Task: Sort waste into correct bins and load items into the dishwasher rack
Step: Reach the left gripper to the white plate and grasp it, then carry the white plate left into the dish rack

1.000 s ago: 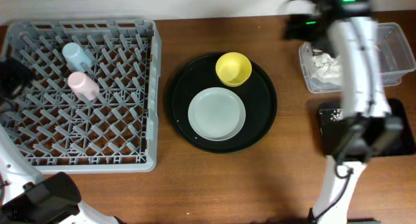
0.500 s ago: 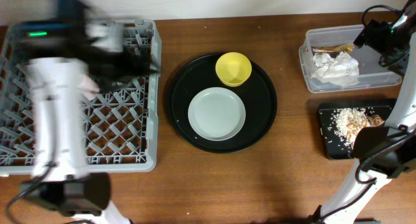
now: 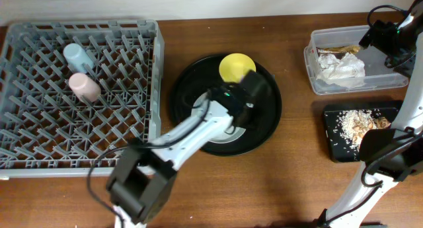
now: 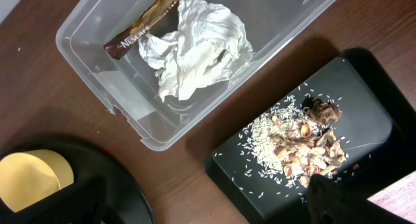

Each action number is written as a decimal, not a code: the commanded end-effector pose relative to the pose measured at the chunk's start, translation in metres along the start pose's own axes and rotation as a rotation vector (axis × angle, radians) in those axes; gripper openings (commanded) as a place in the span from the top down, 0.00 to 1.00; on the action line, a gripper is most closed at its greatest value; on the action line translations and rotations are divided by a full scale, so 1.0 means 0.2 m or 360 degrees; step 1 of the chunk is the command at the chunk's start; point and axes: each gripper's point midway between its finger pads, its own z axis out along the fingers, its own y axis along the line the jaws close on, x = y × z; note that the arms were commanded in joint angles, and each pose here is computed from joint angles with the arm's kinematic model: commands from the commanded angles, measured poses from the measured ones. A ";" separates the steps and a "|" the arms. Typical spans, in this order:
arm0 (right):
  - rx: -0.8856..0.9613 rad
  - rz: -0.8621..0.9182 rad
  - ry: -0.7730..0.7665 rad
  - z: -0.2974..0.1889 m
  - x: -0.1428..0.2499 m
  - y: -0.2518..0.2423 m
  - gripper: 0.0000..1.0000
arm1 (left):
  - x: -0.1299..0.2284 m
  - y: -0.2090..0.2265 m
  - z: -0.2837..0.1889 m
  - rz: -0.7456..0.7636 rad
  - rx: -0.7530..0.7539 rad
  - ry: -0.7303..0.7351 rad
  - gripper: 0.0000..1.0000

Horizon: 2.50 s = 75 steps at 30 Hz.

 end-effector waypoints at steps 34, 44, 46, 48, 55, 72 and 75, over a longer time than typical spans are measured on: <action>0.0001 0.0019 -0.0023 -0.02 -0.01 0.00 0.02 | -0.65 0.51 -0.83 -0.0040 0.0113 -0.0324 0.99; 0.0001 0.0019 -0.0023 -0.02 -0.01 0.00 0.02 | -0.82 1.14 -1.03 0.0035 0.0936 -0.0781 0.99; 0.0001 0.0019 -0.0023 -0.02 -0.01 0.00 0.02 | -0.82 1.24 -0.96 -0.0042 0.0971 -0.0769 0.99; 0.0001 0.0019 -0.0023 -0.02 -0.01 0.00 0.02 | -0.81 1.27 -0.94 -0.0075 0.1049 -0.0776 0.99; 0.0001 0.0019 -0.0023 -0.02 -0.01 0.00 0.02 | -0.81 1.34 -0.86 -0.0160 0.1157 -0.0762 0.99; 0.0001 0.0019 -0.0022 -0.02 -0.01 0.00 0.02 | -0.82 1.65 -0.98 -0.0458 0.0722 -0.0766 0.01; 0.0001 0.0019 -0.0023 -0.02 -0.01 0.00 0.02 | -0.81 1.54 -1.17 -0.0345 0.0281 -0.0705 0.01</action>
